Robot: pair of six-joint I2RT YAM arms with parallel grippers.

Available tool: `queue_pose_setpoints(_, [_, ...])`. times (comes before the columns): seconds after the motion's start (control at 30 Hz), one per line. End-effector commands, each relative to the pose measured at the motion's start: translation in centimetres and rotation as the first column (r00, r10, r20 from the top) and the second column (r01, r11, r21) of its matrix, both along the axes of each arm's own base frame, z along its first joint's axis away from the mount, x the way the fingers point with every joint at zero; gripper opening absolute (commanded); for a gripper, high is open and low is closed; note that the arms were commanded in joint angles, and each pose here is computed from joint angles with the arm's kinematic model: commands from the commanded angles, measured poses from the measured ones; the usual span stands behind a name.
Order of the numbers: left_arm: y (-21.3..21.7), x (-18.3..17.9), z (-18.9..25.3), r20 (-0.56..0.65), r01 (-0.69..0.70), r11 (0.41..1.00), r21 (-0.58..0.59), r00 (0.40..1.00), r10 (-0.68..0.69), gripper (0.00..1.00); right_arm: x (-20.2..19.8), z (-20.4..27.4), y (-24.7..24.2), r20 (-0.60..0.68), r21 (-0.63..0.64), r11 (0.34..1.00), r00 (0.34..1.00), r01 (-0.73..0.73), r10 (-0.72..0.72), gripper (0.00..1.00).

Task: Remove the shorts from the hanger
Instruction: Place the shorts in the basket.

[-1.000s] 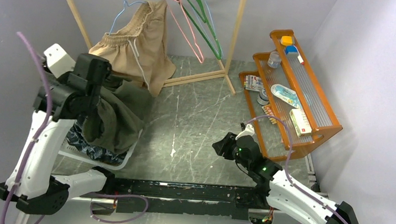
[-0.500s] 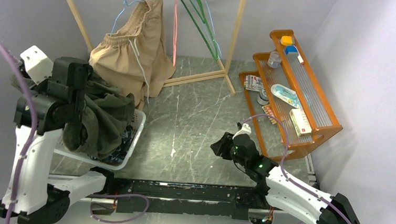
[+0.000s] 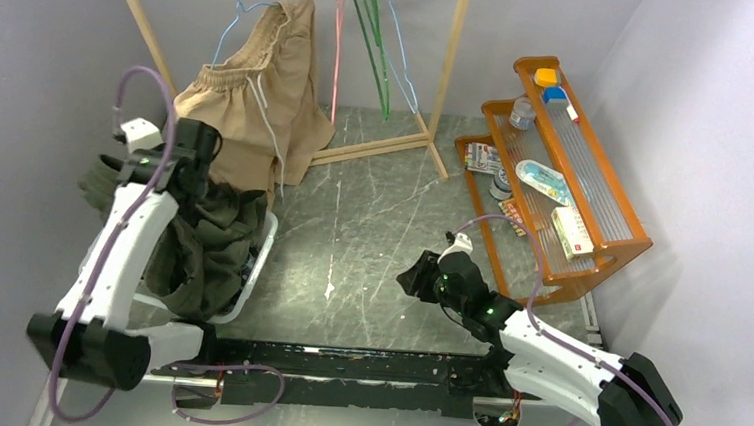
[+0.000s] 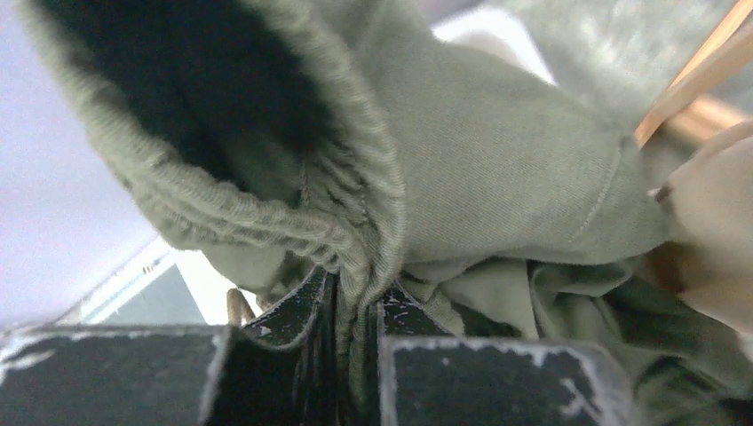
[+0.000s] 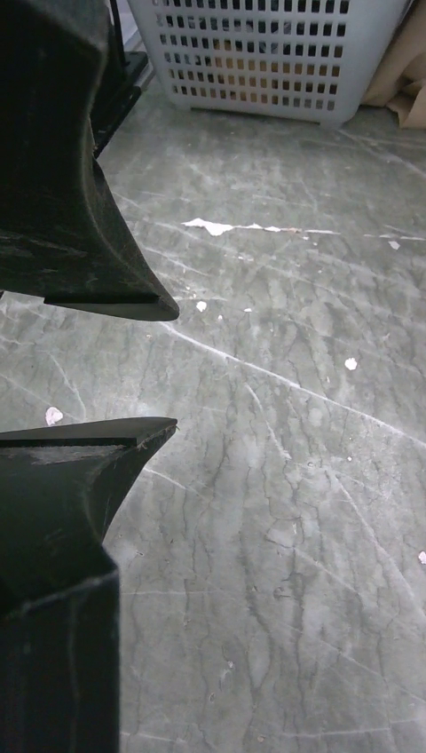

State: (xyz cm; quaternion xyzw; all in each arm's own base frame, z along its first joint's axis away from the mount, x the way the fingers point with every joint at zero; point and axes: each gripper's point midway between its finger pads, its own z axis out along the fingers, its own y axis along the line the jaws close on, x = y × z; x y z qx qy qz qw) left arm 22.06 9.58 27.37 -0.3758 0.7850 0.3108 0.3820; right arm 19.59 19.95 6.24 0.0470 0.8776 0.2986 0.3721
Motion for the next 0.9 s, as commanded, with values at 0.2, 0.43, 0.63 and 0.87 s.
queue_pose_setpoints(0.2, [0.3,2.1,-13.9,0.034,-0.081,0.953,-0.293,0.995,0.095,0.07,0.1,0.8,0.0,0.025,-0.011,1.000,1.000,-0.016,0.016,0.48])
queue_pose_setpoints(0.43, [-0.9,3.4,-19.9,0.038,-0.039,0.814,-0.580,0.997,0.074,0.18,0.2,1.3,0.1,0.040,-0.001,1.000,0.999,-0.017,0.017,0.48])
queue_pose_setpoints(0.63, [-0.7,2.9,-15.8,0.182,0.012,0.822,-0.570,0.977,0.112,0.70,0.1,1.5,0.0,0.040,-0.018,0.999,0.999,-0.027,0.028,0.48])
queue_pose_setpoints(0.87, [1.0,1.5,-4.9,0.372,0.090,0.915,-0.393,0.926,0.069,0.99,0.2,2.0,0.3,0.066,0.004,0.999,0.997,-0.042,0.042,0.48])
